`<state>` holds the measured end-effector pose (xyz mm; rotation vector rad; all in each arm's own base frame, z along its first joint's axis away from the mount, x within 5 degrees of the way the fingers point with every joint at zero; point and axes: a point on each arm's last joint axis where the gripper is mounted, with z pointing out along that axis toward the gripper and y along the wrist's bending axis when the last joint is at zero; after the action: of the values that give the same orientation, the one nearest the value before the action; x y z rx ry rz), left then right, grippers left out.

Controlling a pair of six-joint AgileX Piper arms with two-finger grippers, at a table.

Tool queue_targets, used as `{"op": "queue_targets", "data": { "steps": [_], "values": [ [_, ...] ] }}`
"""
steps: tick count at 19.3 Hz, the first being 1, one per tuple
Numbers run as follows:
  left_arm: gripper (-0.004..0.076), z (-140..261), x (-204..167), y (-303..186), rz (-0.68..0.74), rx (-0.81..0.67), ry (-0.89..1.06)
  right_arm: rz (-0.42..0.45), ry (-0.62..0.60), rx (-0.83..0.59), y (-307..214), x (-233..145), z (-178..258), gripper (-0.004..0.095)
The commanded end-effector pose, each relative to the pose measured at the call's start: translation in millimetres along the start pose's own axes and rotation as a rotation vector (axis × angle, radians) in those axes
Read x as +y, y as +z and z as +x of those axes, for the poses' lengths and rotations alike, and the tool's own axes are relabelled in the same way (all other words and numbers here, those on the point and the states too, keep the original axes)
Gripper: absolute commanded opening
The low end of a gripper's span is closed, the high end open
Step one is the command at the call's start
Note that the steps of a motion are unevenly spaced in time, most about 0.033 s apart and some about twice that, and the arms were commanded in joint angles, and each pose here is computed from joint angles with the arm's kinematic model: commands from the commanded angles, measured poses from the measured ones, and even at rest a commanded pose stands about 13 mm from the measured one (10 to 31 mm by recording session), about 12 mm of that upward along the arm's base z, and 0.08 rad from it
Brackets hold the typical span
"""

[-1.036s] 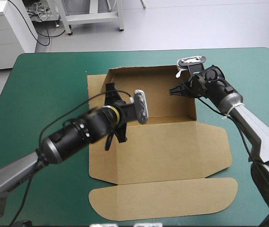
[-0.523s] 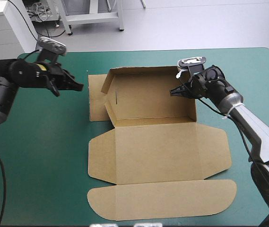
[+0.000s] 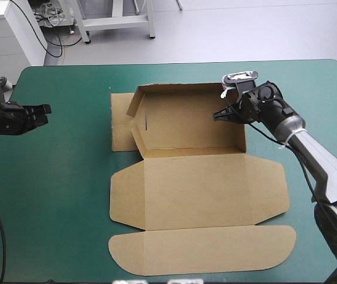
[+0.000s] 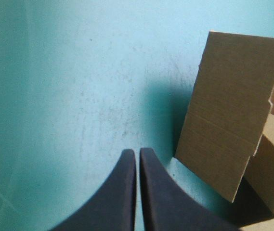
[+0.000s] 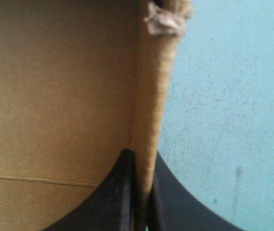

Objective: Fold the box

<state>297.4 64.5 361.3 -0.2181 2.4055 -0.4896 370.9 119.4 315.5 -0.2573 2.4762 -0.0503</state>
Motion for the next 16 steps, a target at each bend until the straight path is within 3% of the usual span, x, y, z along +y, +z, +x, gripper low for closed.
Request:
{"op": "queue_targets", "data": {
  "steps": [1,6,8,10,16],
  "values": [
    [0.0007,-1.7,-9.6,-16.7,0.024,-0.126,-0.023,-0.004,-0.017,-0.095,-26.2,-4.3,-13.0,-0.0002],
    [0.0007,-2.3,-8.7,-16.9,0.014,-0.148,-0.029,0.007,0.000,-0.021,-47.7,-16.0,-22.7,-0.0002],
    [0.0007,-2.3,-8.7,-16.9,0.014,-0.148,-0.029,-0.095,0.058,0.046,-56.4,-25.7,-26.4,-0.0002],
    [0.0007,-2.2,-9.0,-16.8,0.017,-0.148,-0.031,-0.143,0.092,0.108,-52.8,-30.4,-23.9,-0.0002],
    [0.0007,-1.6,-9.5,-16.9,0.022,-0.141,-0.031,-0.212,0.096,0.182,-20.7,-22.2,-21.6,-0.0002]
  ]
}}
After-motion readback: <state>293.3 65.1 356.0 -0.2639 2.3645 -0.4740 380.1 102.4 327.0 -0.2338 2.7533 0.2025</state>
